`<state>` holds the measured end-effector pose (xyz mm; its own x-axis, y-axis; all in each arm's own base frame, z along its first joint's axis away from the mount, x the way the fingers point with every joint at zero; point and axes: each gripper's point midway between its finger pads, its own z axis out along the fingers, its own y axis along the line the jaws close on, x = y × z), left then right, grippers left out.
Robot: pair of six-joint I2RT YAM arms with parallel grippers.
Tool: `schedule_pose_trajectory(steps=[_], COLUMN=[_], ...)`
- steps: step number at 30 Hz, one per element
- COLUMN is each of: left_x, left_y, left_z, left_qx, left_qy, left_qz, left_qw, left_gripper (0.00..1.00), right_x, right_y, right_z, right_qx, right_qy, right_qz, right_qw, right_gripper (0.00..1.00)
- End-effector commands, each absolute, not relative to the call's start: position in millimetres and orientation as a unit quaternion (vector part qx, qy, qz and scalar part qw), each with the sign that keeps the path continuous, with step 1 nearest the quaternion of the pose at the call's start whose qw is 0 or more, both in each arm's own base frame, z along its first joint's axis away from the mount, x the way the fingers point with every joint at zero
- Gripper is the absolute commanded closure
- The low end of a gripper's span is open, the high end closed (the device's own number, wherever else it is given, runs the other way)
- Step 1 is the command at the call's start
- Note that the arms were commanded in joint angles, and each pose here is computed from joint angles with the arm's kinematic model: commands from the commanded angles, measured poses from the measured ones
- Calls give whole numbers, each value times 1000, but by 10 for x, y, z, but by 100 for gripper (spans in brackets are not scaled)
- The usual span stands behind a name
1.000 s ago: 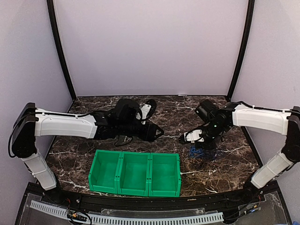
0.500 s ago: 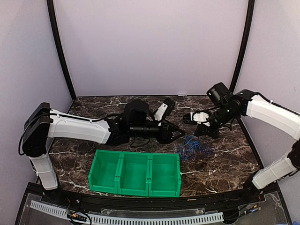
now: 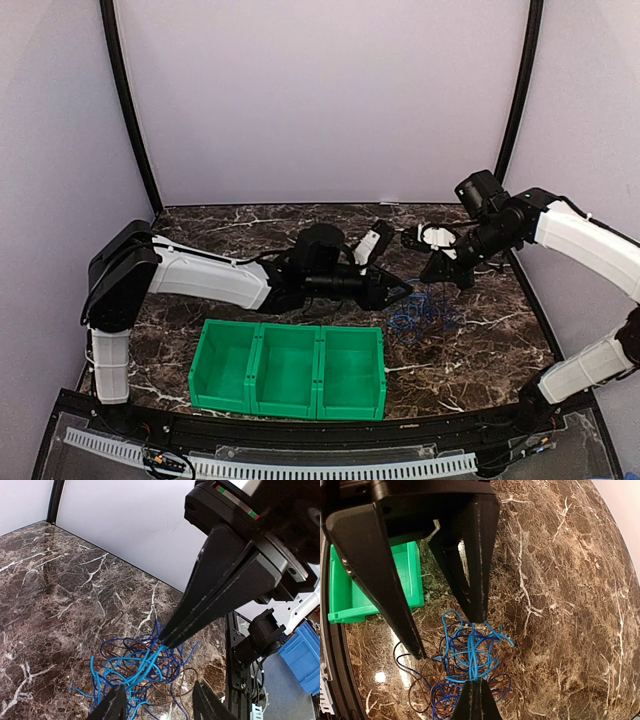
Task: Untangle the cables
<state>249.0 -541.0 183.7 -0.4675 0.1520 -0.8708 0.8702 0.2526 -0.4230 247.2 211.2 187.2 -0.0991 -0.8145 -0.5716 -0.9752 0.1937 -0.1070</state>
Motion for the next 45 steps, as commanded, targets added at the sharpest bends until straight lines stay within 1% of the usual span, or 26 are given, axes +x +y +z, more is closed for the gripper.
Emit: schedule_pose_trajectory(steps=[1, 3, 5, 7, 9, 10, 11, 12, 13, 16, 17, 19, 20, 21, 23, 27, 28, 34, 36, 39, 42, 45], left_x=[2553, 2573, 2598, 2611, 2610, 2604, 2602, 2601, 2608, 2636, 2651, 2656, 2652, 2640, 2627, 2604, 2598, 2587, 2595, 2582, 2578, 2527], left_y=[-5469, -5490, -5518, -5550, -5572, -5580, -5586, -5590, -5590, -5583, -5580, -5577, -5576, -5582, -5592, -5597, -5590, -5493, -5441, -5342, -5259, -5158], left_z=[1963, 1976, 1972, 1972, 1972, 1992, 1996, 2009, 2015, 2027, 2038, 2091, 2121, 2164, 2242, 2383, 2430, 2729, 2860, 3136, 3377, 3716], left_qx=[365, 366, 368, 373, 376, 378, 378, 378, 376, 367, 364, 355, 350, 349, 344, 334, 332, 321, 315, 312, 308, 308], left_qy=[691, 686, 684, 680, 676, 672, 670, 668, 668, 672, 673, 672, 671, 666, 659, 650, 648, 635, 630, 614, 599, 575], left_qz=[-483, -483, -481, -479, -481, -485, -486, -489, -488, -487, -487, -494, -499, -505, -518, -535, -539, -544, -542, -540, -537, -541], left_qw=[394, 402, 407, 410, 411, 413, 414, 415, 416, 419, 421, 423, 422, 424, 424, 423, 424, 445, 458, 484, 508, 531], left_gripper=[51, 51, 54, 58, 67, 76, 81, 89, 94, 98, 100, 100, 100, 100, 100, 100, 100, 100, 100, 100, 100, 100], right_x=[2498, 2495, 2489, 2480, 2476, 2475, 2476, 2486, 2490, 2521, 2545, 2617, 2634, 2647, 2702, 2789, 2803, 2931, 3021, 3164, 3290, 3382], right_y=[2185, 2184, 2186, 2186, 2177, 2173, 2166, 2156, 2150, 2130, 2114, 2091, 2099, 2113, 2137, 2185, 2194, 2128, 2029, 1842, 1639, 1447], right_z=[2123, 2137, 2139, 2144, 2138, 2130, 2119, 2103, 2094, 2036, 2003, 1946, 1909, 1858, 1758, 1649, 1626, 1542, 1531, 1517, 1512, 1446], right_qx=[-609, -609, -608, -608, -607, -607, -606, -604, -602, -594, -589, -568, -556, -545, -521, -492, -490, -465, -451, -426, -399, -379], right_qy=[715, 714, 714, 714, 715, 715, 716, 718, 719, 724, 728, 738, 743, 748, 762, 772, 772, 781, 789, 803, 816, 831], right_qz=[169, 170, 172, 173, 173, 173, 172, 172, 173, 175, 174, 183, 194, 204, 215, 233, 236, 229, 214, 193, 175, 155], right_qw=[299, 301, 301, 301, 300, 300, 300, 300, 301, 304, 305, 315, 318, 319, 320, 327, 330, 349, 358, 370, 379, 376], right_gripper=[100, 100, 100, 100, 100, 100, 100, 100, 100, 100, 95, 63, 53, 47, 43, 41, 43, 81, 87, 86, 80, 79])
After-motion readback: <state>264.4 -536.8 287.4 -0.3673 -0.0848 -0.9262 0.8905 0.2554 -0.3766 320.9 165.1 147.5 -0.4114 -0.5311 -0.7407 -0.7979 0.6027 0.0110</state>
